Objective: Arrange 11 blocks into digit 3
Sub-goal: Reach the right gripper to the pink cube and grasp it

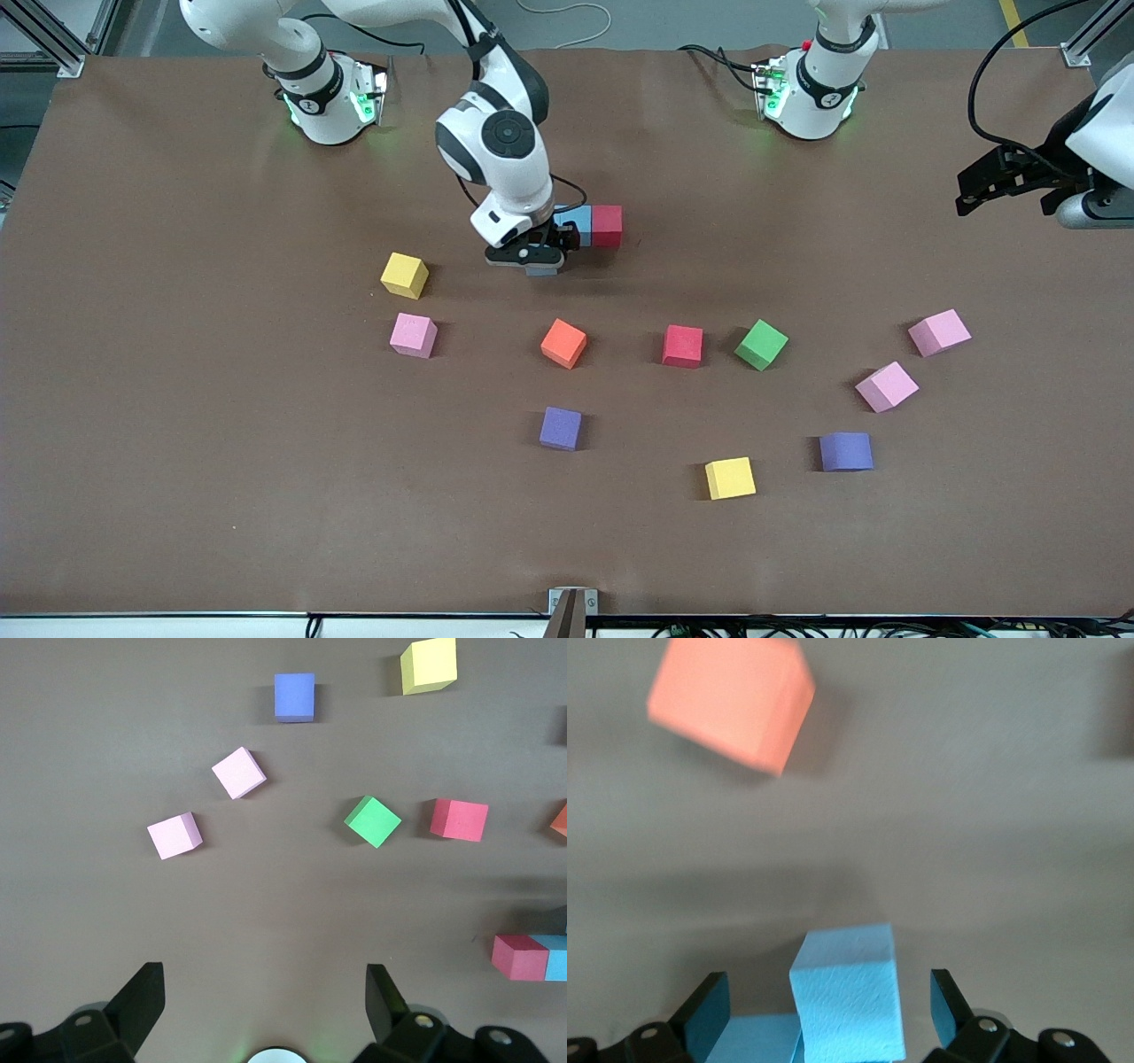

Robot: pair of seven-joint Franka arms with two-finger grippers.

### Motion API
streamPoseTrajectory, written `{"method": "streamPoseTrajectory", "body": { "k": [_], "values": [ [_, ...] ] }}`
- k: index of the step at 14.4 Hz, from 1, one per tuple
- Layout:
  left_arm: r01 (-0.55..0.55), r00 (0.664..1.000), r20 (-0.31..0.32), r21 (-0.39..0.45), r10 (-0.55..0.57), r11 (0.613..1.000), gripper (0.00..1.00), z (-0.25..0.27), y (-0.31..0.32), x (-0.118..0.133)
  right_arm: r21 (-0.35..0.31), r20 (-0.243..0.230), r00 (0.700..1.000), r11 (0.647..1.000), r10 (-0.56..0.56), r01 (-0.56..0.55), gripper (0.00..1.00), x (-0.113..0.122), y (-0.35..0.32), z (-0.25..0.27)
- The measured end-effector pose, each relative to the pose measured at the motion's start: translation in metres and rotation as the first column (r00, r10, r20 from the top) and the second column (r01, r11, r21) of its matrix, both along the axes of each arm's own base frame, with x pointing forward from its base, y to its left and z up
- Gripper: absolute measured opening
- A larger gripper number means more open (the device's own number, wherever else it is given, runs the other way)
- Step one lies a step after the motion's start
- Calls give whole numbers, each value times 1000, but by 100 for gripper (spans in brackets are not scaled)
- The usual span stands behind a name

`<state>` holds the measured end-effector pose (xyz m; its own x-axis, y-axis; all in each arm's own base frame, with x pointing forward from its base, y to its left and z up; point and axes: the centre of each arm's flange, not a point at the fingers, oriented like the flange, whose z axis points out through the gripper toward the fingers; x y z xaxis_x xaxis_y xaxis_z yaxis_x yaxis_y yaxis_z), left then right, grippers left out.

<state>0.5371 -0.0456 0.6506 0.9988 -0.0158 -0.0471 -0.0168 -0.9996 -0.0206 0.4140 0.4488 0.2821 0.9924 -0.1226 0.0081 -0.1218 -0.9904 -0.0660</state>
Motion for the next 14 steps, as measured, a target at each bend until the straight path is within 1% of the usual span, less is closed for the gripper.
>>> {"method": "streamPoseTrajectory", "body": {
  "k": [2,4,5,6,7,8,10,14],
  "values": [
    [1,1000,0,0,-1,1000,100,0,0,0,10,10,997,997,-80,80,100,34,-36,20],
    [1,1000,1,0,-1,1000,100,0,-1,0,5,15,981,982,-191,191,100,77,-91,24],
    [2,1000,1,0,-2,1000,100,0,-1,0,-1,19,973,973,-229,229,100,97,-122,23],
    [2,1000,1,0,-2,1000,100,1,-1,0,-10,23,972,972,-236,236,100,115,-153,21],
    [1,1000,1,0,-1,1000,100,1,-1,0,-17,24,975,975,-222,222,100,128,-181,19],
    [1,1000,1,0,-1,1000,100,1,0,0,-24,22,979,979,-203,203,100,136,-203,17],
    [0,1000,0,0,0,1000,100,0,0,0,-38,8,982,981,-191,191,100,144,-231,6],
    [-1,1000,-5,1,1,1000,100,-2,0,0,-59,-26,985,983,-173,171,100,138,-226,-20]
  ]
}}
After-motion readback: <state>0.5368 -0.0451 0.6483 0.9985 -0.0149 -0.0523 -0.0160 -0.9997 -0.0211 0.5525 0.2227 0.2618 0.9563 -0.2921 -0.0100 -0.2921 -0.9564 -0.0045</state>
